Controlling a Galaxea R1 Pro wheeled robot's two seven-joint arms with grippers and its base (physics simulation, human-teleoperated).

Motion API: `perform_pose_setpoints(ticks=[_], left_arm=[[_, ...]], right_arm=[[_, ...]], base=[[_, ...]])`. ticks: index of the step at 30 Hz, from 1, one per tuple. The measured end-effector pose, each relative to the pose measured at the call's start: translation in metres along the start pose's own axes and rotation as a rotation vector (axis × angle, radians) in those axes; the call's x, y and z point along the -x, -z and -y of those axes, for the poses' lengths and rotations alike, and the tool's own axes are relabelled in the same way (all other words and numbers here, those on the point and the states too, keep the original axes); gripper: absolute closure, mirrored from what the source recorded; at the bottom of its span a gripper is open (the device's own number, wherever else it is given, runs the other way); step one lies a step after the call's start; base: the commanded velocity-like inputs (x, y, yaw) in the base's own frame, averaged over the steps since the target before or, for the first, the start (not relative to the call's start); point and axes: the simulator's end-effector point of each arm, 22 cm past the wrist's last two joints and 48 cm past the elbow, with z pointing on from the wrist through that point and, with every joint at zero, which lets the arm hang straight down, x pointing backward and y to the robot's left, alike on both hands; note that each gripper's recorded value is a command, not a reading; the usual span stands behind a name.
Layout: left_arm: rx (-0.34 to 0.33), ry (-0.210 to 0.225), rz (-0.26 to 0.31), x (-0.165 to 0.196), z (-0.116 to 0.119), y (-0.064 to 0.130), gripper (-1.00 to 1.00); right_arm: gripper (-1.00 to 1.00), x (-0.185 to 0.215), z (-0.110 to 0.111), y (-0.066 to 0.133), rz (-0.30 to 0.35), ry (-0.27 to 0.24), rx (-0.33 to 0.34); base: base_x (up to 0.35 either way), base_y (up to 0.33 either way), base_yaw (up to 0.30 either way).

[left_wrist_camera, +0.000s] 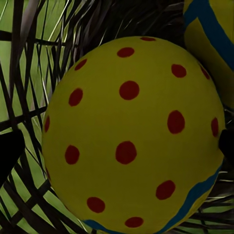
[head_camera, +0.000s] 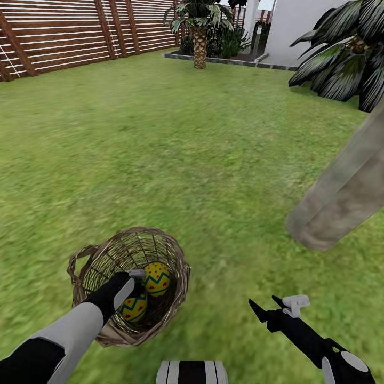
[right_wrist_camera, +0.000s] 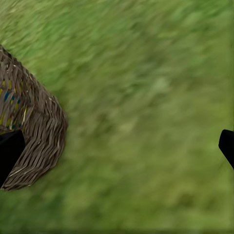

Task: Take the three Easter eggs out of the wicker basket on the lawn in the garden, then place them on the lawn next to a single tree (choose any tree) so that all three eggs are next to the same tree and none are left in the basket.

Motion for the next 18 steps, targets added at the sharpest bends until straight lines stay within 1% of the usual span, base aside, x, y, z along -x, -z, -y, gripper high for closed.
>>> perform_pose_setpoints(ticks=[9, 13, 18], left_arm=[[-0.005, 0.001, -0.003, -0.0008, 0.0009, -0.0002, -1.00], [-0.007, 0.000, -0.017, -0.0061, 0.0021, -0.0059, -1.00], [-0.033, -0.002, -0.016, -0.0060, 0.0079, -0.0059, -1.00]], right_arm=[[-1.00, 0.0001, 0.0004, 0.0001, 0.000, 0.001, 0.000], [-1.00, -0.0052, 0.0021, -0.0020, -0.012, -0.004, -0.002], [-1.00, -0.0052, 0.0021, -0.0020, -0.012, -0.003, -0.002]], base=[[0.000, 0.000, 0.000], [0.000, 0.000, 0.000], [0.000, 0.000, 0.000]])
